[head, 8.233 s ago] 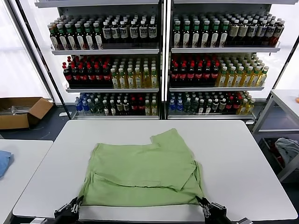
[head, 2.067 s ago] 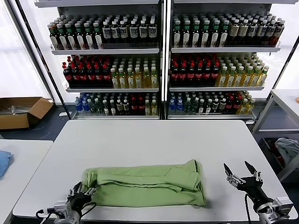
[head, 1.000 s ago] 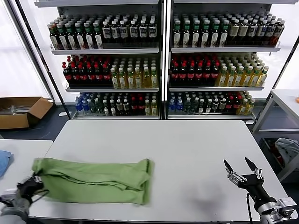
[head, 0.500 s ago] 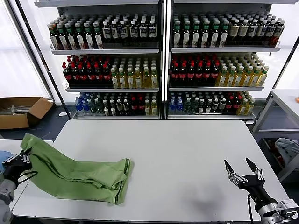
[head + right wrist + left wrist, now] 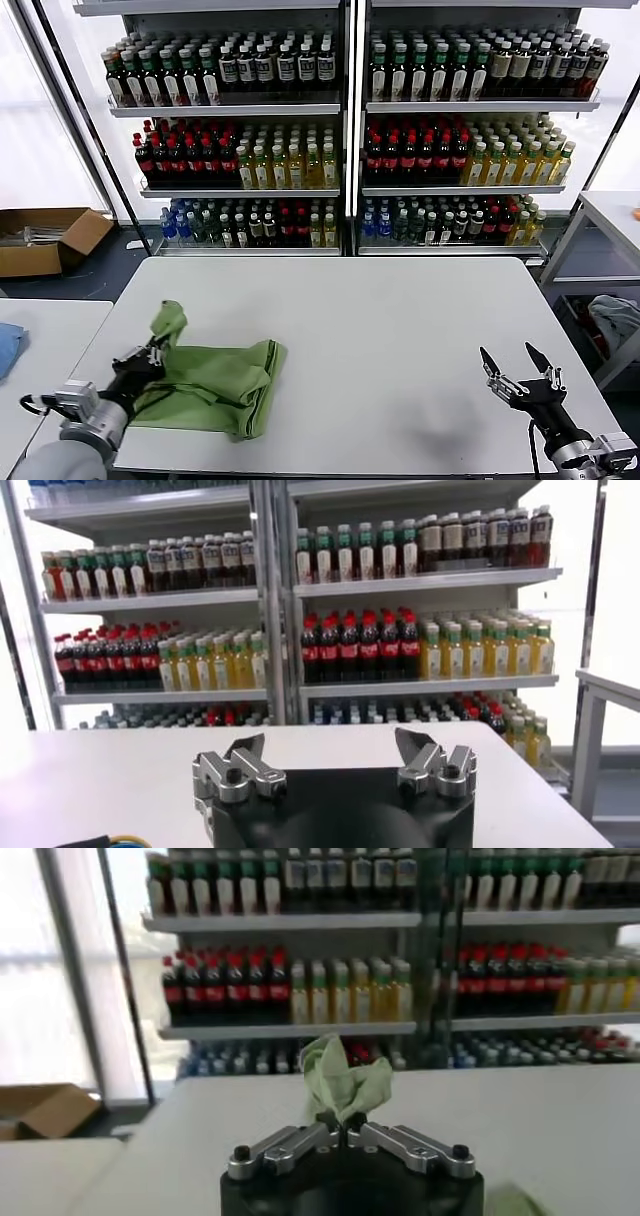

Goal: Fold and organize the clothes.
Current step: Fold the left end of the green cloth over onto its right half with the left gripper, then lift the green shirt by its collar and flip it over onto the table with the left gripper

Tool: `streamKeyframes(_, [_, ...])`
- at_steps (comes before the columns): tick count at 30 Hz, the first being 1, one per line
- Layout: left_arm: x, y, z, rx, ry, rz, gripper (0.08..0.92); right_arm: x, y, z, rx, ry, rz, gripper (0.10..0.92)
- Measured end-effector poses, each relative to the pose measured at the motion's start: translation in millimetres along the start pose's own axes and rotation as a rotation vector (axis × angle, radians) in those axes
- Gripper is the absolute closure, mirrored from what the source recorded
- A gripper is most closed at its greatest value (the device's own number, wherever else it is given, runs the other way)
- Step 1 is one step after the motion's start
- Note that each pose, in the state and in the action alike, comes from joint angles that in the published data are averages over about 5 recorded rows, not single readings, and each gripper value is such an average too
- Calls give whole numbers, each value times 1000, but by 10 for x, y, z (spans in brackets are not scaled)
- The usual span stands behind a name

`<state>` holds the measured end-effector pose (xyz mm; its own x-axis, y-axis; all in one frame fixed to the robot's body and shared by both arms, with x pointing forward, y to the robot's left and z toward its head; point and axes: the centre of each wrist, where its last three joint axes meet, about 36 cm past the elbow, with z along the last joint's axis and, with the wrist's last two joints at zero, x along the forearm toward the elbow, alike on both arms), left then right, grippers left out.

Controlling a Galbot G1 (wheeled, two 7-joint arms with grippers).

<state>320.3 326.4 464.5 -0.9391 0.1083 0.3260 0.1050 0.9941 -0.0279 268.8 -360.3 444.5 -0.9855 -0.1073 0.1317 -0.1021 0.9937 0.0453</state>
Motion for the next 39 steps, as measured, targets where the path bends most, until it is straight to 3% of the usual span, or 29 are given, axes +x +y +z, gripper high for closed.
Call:
streamKeyframes(10, [-114,-455,368,68,105,130,896,33,11,58,-5,8,3,200])
streamKeyframes(18, [-221,-754,555,108,142,164,692,47,26,83,-8,11,2,200])
streamKeyframes(25, [-183,-954,570,139,122,188,492,52,35,88,-10,12,3,200])
streamKeyframes(32, [-51,-953,377,169,55,230,293,76,43,110,-14,13,2,200])
streamKeyframes(36, [-47,-765,289,145,13,197,198,89,63,137,-22,16,-2,200])
streamKeyframes(39, [-63,-586,296,114,1,152,180,92,77,143,-28,17,-4,200])
